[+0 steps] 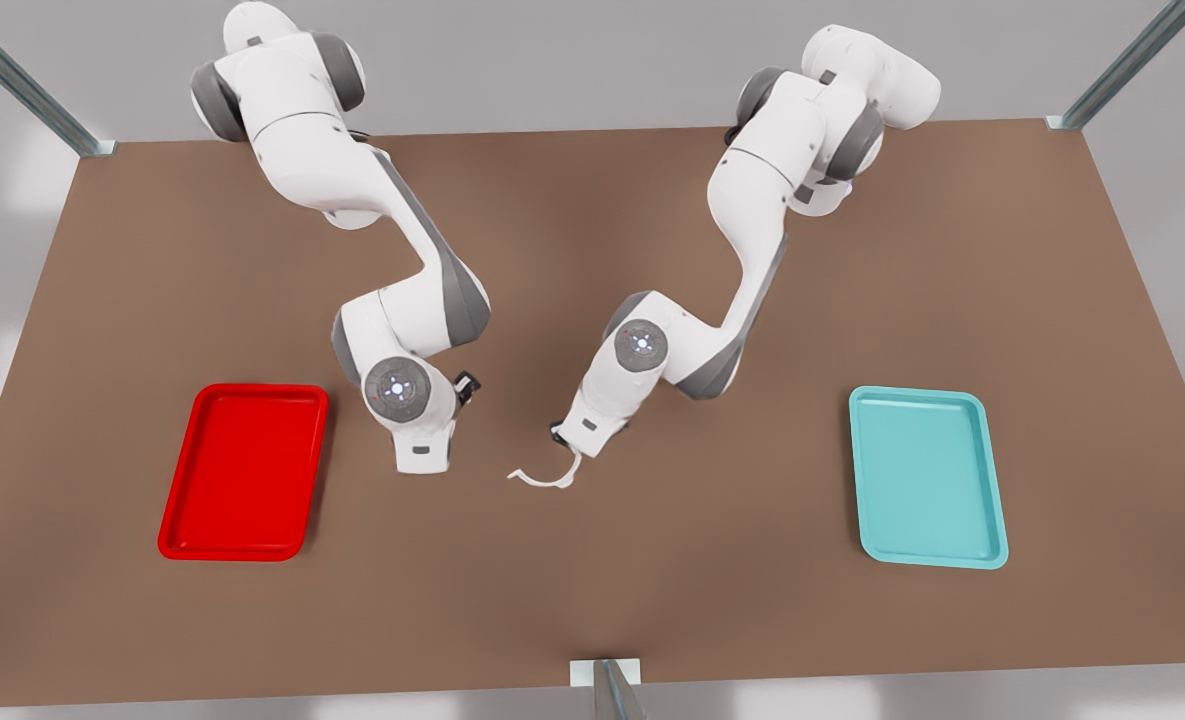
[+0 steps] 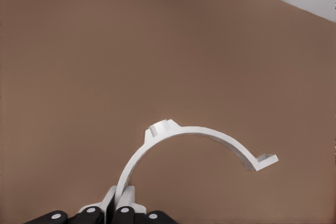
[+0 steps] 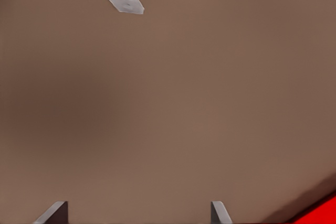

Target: Take the drainage pipe clamp from the left arm, pass it to the right arm, and place it in the plate on the right side

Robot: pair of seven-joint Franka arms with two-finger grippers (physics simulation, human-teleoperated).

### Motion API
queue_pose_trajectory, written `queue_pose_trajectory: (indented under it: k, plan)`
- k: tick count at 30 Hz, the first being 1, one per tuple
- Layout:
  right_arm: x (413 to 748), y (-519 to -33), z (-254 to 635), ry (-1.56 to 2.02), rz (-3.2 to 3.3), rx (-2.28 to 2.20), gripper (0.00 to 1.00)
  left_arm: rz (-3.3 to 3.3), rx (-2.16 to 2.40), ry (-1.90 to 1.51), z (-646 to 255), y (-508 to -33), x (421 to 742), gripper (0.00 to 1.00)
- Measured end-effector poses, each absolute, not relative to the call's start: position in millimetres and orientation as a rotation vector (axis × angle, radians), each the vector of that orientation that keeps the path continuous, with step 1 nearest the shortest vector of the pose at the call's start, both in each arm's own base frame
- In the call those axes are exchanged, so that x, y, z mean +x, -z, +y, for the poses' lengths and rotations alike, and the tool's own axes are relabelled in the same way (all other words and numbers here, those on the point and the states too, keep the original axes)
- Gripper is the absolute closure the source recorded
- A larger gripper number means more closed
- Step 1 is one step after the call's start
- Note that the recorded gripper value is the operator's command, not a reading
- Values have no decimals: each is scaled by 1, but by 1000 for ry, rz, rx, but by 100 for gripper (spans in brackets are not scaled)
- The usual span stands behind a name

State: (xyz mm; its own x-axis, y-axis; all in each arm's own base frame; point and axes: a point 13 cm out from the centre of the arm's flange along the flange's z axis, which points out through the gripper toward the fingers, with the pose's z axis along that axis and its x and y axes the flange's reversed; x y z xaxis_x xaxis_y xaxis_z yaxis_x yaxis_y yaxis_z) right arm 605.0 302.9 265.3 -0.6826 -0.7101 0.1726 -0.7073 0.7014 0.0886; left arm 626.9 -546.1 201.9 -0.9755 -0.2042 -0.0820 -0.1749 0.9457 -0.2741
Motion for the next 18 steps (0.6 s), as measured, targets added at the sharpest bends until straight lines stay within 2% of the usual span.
queue_pose_trajectory:
  k: [4, 11, 18]
  plan:
    - [629, -246, 336, 57, -2789, 1267, 0, 2966, -269, 359, -546, -218, 630, 79]
    - [647, -243, 385, 95, -2870, 1453, 0, 2973, -298, 330, -544, -219, 629, 79]
    - [667, -242, 385, 89, -2912, 1521, 0, 2978, -327, 326, -544, -219, 627, 79]
